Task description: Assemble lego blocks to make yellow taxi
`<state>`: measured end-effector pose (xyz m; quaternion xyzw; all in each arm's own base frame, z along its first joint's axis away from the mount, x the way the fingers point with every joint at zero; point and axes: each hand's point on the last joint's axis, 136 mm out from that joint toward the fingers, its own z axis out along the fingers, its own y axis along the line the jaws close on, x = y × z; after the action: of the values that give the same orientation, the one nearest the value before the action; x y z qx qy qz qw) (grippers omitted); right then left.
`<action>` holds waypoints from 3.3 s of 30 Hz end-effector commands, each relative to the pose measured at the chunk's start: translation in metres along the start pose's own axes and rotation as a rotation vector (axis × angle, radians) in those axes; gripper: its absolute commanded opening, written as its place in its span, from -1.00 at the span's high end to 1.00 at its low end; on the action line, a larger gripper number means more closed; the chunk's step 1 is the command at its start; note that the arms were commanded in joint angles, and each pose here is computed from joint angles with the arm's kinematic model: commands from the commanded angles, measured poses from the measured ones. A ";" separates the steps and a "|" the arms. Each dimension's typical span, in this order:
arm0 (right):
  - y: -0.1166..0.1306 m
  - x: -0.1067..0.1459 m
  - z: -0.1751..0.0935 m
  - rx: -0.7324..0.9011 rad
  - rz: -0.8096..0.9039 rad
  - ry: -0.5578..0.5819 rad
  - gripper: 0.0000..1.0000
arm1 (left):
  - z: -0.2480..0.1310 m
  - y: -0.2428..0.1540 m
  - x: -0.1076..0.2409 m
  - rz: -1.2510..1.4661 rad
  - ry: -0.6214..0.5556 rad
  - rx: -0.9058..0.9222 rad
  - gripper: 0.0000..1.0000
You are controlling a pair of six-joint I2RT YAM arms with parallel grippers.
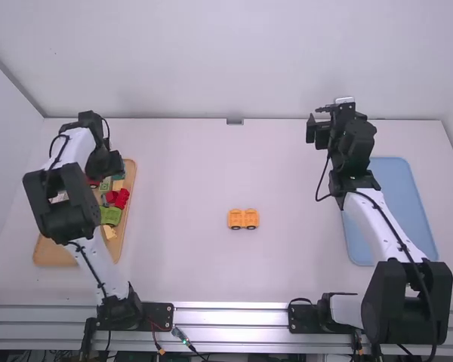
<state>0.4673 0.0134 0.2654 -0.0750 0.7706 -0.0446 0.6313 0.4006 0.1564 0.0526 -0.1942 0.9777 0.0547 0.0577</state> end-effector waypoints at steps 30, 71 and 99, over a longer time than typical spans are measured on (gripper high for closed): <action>-0.003 -0.013 0.003 0.004 0.014 -0.022 -0.98 | 0.060 -0.005 0.013 0.142 0.030 0.031 -0.03; 0.002 -0.013 0.003 -0.003 0.012 -0.018 -0.98 | 0.053 -0.004 -0.002 0.117 -0.015 0.020 0.27; 0.003 -0.009 0.003 -0.006 0.011 -0.004 -0.98 | 0.062 0.005 0.014 0.120 0.031 -0.028 0.17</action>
<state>0.4659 0.0190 0.2597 -0.0774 0.7781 -0.0381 0.6223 0.4004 0.1653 -0.0002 -0.1369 0.9861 0.0777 0.0525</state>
